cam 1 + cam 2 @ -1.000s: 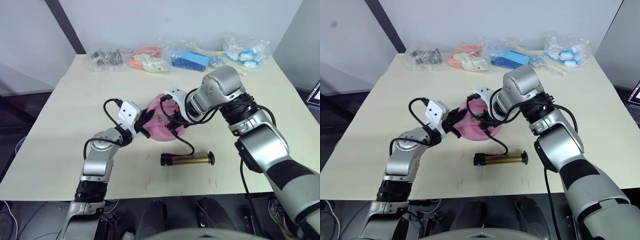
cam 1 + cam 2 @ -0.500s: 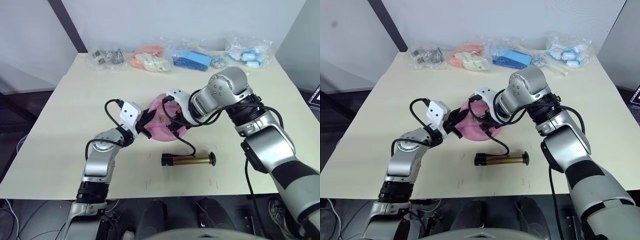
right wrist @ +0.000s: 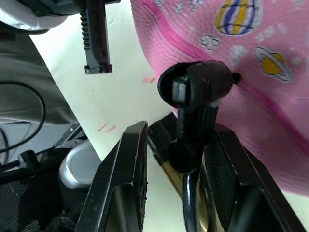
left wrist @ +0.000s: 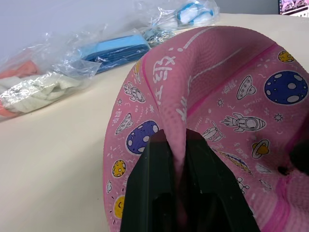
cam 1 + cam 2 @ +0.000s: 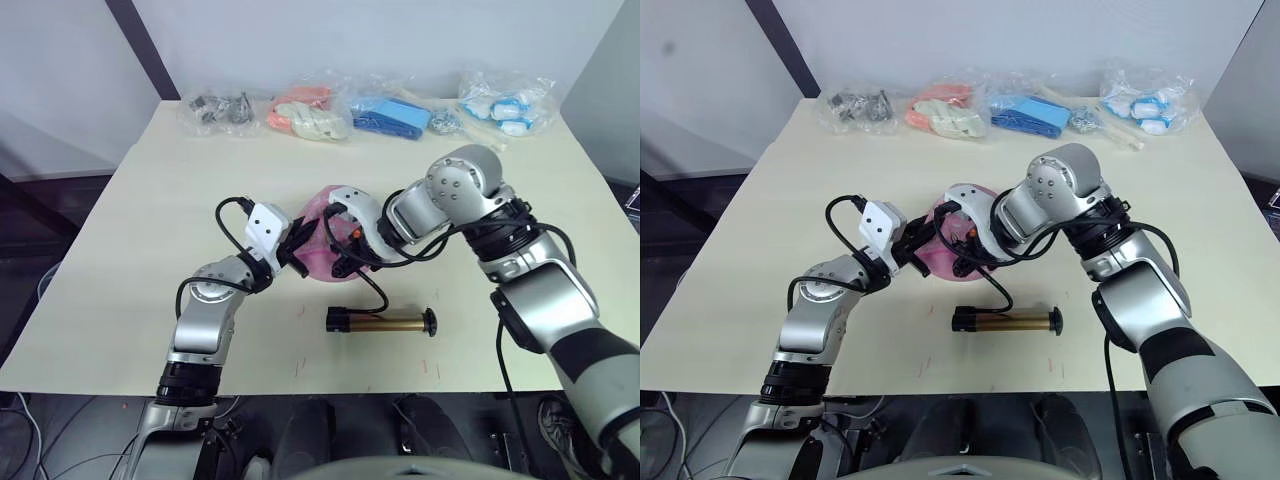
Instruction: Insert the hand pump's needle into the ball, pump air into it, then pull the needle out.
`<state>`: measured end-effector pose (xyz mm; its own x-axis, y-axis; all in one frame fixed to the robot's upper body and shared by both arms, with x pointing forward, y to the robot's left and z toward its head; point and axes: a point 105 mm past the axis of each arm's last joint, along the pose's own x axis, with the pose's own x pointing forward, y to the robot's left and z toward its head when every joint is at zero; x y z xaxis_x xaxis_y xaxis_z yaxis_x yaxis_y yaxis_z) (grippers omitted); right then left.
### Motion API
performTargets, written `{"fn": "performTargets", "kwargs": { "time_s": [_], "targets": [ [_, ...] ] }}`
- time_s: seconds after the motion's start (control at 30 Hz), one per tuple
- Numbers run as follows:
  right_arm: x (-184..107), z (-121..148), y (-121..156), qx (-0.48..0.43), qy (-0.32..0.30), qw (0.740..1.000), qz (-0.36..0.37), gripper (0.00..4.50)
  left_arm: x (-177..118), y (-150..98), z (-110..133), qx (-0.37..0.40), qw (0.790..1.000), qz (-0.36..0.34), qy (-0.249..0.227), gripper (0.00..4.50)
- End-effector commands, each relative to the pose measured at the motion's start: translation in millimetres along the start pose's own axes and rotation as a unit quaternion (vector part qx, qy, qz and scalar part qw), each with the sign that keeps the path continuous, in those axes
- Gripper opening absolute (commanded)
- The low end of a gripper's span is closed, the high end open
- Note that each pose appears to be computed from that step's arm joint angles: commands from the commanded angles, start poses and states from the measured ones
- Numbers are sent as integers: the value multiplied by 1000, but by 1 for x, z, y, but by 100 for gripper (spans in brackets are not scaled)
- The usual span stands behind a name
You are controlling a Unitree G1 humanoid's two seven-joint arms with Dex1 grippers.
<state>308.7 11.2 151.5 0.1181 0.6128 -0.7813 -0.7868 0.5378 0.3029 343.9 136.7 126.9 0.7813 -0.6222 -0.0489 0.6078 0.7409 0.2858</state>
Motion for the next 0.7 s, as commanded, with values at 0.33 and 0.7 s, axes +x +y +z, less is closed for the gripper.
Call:
{"fn": "performTargets", "kwargs": {
  "time_s": [0.33, 0.7],
  "targets": [
    [-37, -4, 2, -104, -83, 989, -63, 173, 3, -14, -31, -28, 998, -21, 54, 0],
    [-47, -7, 0, -183, -164, 962, -115, 173, 2, -13, -29, -33, 998, -16, 52, 0]
  ]
}}
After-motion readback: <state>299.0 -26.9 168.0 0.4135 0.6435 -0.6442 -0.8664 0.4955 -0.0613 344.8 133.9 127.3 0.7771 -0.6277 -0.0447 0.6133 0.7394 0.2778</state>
